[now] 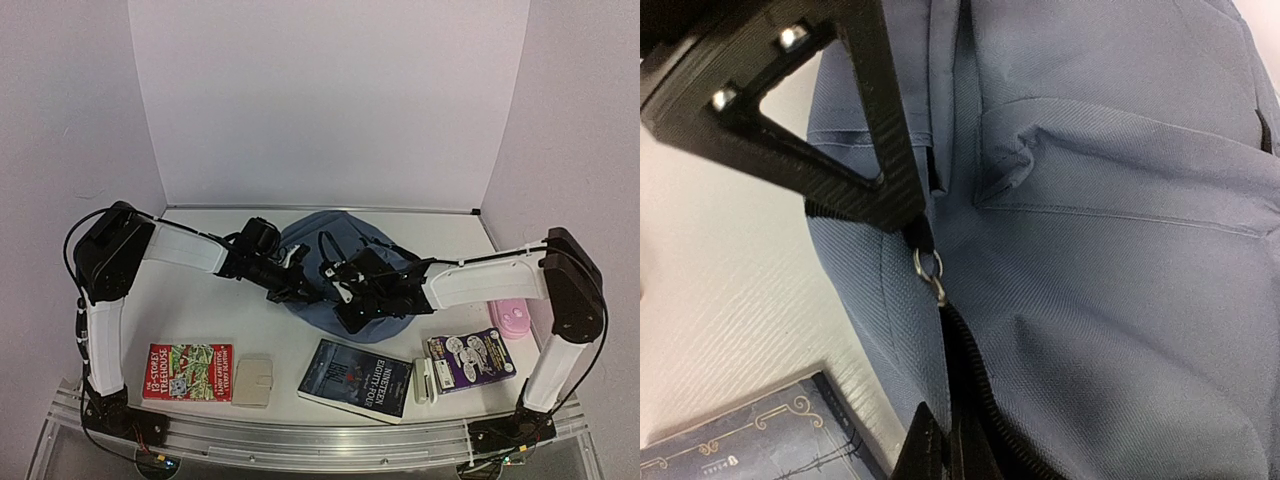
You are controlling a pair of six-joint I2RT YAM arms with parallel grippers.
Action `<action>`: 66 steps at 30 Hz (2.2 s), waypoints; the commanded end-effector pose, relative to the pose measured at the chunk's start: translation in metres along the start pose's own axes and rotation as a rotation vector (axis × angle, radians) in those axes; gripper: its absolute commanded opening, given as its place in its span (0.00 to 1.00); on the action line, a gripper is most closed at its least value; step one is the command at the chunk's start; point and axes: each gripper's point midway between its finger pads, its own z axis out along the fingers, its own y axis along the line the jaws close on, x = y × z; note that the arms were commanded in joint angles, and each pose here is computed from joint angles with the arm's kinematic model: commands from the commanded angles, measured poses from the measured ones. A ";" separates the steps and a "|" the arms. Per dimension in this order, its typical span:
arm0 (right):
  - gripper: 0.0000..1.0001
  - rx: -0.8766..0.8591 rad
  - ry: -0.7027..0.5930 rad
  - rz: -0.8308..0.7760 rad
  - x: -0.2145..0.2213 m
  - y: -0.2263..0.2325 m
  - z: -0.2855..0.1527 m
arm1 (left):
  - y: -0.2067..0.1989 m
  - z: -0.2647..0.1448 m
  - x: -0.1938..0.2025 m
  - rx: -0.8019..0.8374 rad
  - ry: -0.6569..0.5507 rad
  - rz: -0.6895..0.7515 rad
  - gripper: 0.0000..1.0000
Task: Pack the student bag
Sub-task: Unzip the student bag at the center of the board, then adjust the student bag at the center of the board.
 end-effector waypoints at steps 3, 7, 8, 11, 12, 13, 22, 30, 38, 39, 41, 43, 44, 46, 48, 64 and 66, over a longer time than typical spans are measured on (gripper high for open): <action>0.00 -0.001 -0.037 0.066 -0.001 -0.009 -0.033 | 0.015 -0.028 -0.026 -0.101 -0.081 -0.004 0.00; 0.00 -0.023 -0.062 0.090 -0.006 -0.007 -0.044 | 0.029 -0.032 -0.024 -0.152 -0.079 -0.008 0.00; 0.00 -0.029 -0.068 0.094 -0.007 -0.007 -0.046 | 0.032 -0.034 -0.025 -0.169 -0.083 -0.007 0.00; 0.00 -0.045 -0.081 0.102 -0.010 -0.005 -0.053 | 0.043 -0.042 -0.031 -0.227 -0.111 -0.004 0.00; 0.00 -0.051 -0.084 0.104 -0.011 -0.004 -0.054 | 0.046 -0.044 -0.034 -0.251 -0.125 -0.005 0.00; 0.00 -0.055 -0.085 0.106 -0.011 -0.004 -0.055 | 0.051 -0.048 -0.037 -0.273 -0.140 -0.009 0.00; 0.00 -0.079 -0.074 0.108 -0.003 0.004 -0.059 | 0.080 -0.065 -0.039 -0.433 -0.188 -0.069 0.00; 0.17 -0.098 -0.133 0.199 -0.018 0.004 -0.077 | 0.056 -0.067 -0.031 -0.314 -0.195 -0.055 0.04; 0.97 -0.110 -0.278 0.417 -0.050 -0.015 -0.130 | 0.025 -0.102 -0.039 -0.300 -0.243 -0.050 0.76; 0.98 -0.094 -0.287 0.453 -0.051 -0.021 -0.134 | 0.027 -0.109 -0.042 -0.308 -0.251 -0.059 0.78; 0.98 -0.064 -0.279 0.533 -0.048 -0.035 -0.134 | 0.035 -0.120 -0.051 -0.329 -0.271 -0.076 0.80; 0.98 -0.038 -0.249 0.619 -0.039 -0.053 -0.128 | 0.042 -0.130 -0.063 -0.335 -0.291 -0.083 0.81; 0.98 -0.019 -0.234 0.660 -0.032 -0.063 -0.123 | 0.046 -0.134 -0.070 -0.328 -0.297 -0.079 0.82; 0.98 0.032 -0.206 0.744 -0.014 -0.088 -0.114 | 0.057 -0.134 -0.081 -0.325 -0.283 -0.068 0.82; 0.98 0.066 -0.169 0.813 0.009 -0.108 -0.105 | 0.067 -0.133 -0.092 -0.374 -0.260 -0.047 0.82; 0.96 0.006 -0.143 1.083 0.066 -0.132 -0.063 | 0.103 -0.094 -0.132 -0.392 -0.204 0.075 0.81; 0.93 -0.020 -0.146 1.092 0.064 -0.128 -0.057 | 0.105 -0.089 -0.132 -0.381 -0.195 0.077 0.78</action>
